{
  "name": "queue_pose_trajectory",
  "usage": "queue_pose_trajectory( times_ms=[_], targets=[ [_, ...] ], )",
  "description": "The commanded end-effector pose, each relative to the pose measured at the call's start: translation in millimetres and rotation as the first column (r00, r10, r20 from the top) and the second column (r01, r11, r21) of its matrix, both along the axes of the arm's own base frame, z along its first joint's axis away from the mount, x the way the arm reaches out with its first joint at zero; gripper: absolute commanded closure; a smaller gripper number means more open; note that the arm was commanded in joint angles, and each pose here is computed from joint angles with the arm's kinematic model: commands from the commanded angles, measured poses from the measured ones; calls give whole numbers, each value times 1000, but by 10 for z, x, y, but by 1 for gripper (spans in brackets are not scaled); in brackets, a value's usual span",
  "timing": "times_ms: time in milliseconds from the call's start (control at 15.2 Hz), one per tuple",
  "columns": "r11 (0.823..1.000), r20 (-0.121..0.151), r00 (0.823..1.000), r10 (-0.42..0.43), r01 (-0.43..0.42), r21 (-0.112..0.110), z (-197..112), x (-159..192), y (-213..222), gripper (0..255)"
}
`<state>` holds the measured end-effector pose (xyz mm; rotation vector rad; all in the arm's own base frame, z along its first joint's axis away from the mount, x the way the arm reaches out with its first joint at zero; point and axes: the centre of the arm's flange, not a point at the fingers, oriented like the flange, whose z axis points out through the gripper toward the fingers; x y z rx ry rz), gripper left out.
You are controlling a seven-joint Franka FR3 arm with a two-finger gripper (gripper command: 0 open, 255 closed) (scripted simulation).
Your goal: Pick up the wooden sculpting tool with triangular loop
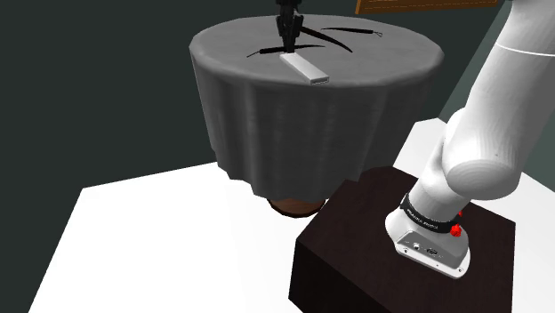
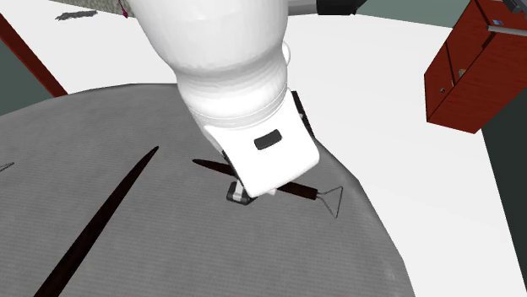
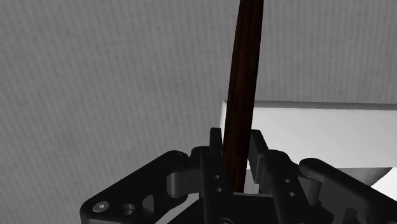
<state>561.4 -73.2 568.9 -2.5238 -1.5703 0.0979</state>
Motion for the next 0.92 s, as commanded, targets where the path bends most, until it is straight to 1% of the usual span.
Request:
queue_pose_trajectory(
  times_ms=[0,858],
  targets=[
    [1000,-8,1000,0,0,0,56,-1,2,255],
    [1000,-8,1000,0,0,0,742,0,2,255]
  ],
)
